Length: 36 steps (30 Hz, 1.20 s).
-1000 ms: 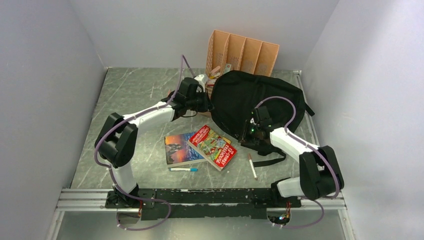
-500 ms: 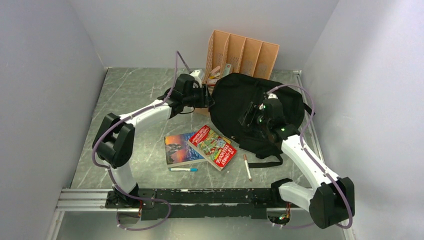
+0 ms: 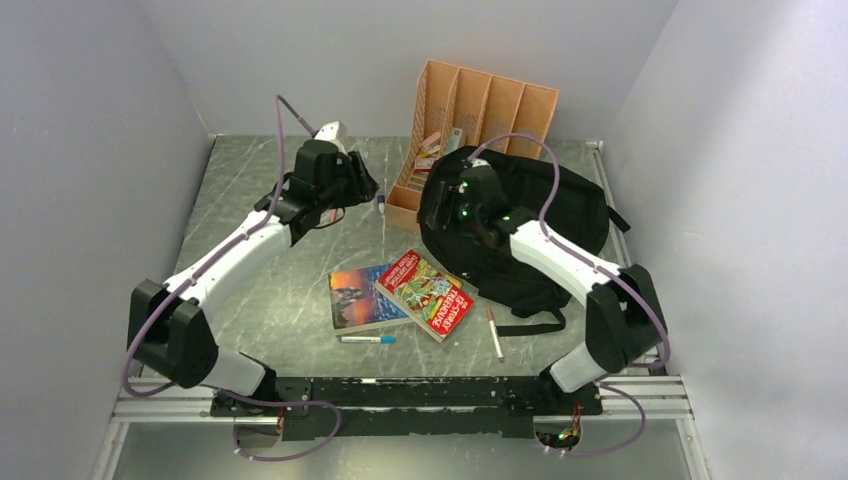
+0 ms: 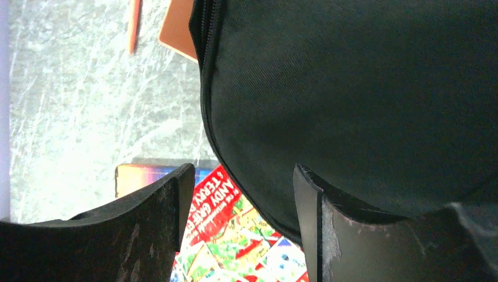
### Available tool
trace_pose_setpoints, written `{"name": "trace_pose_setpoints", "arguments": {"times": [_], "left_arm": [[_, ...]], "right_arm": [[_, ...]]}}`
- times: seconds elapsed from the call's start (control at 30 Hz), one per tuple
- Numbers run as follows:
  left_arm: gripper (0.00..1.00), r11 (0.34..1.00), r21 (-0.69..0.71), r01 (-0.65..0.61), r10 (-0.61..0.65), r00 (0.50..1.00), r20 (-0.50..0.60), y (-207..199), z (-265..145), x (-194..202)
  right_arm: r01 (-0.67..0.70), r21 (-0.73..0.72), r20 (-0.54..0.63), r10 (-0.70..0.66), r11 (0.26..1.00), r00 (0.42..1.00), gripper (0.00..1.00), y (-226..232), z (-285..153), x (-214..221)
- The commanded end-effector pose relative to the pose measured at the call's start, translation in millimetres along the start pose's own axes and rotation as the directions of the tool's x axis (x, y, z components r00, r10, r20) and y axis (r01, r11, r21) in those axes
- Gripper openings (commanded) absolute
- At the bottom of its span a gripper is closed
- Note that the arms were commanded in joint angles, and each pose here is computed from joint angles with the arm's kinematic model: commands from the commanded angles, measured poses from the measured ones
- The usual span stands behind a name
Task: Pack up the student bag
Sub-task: Adjust the student bag at the center of the board.
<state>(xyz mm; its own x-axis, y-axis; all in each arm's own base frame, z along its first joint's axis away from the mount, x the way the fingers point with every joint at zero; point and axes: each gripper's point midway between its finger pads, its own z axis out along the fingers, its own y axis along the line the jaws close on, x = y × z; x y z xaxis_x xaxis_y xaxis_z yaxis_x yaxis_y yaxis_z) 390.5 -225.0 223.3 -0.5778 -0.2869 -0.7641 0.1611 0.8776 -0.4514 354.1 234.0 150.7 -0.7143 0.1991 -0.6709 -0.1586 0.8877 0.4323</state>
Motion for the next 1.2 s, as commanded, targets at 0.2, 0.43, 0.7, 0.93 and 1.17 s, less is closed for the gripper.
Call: {"name": "trace_pose_setpoints", "arguments": {"times": [0.2, 0.43, 0.7, 0.93, 1.17], "left_arm": [[0.53, 0.985, -0.161, -0.06, 0.065, 0.998, 0.023, 44, -19, 3], [0.53, 0.986, -0.16, -0.049, 0.056, 0.998, 0.036, 48, -22, 0], [0.53, 0.989, -0.14, -0.04, 0.046, 0.998, 0.035, 47, -21, 2], [0.53, 0.99, -0.136, -0.037, 0.042, 0.999, 0.033, 48, -21, 3], [0.53, 0.991, -0.127, -0.033, 0.037, 0.999, 0.029, 47, -19, 4]], "right_arm": [[0.078, 0.054, -0.006, -0.078, 0.995, 0.997, 0.74, 31, 46, 5], [0.153, 0.238, -0.004, -0.157, 0.959, 0.988, 0.67, 14, 58, 11], [0.247, 0.364, -0.017, -0.259, 0.898, 0.966, 0.55, 9, 60, 9], [0.239, 0.373, -0.02, -0.25, 0.896, 0.968, 0.32, 10, 61, 9], [0.195, 0.291, 0.043, -0.217, 0.937, 0.975, 0.12, 24, 40, 0]]}}
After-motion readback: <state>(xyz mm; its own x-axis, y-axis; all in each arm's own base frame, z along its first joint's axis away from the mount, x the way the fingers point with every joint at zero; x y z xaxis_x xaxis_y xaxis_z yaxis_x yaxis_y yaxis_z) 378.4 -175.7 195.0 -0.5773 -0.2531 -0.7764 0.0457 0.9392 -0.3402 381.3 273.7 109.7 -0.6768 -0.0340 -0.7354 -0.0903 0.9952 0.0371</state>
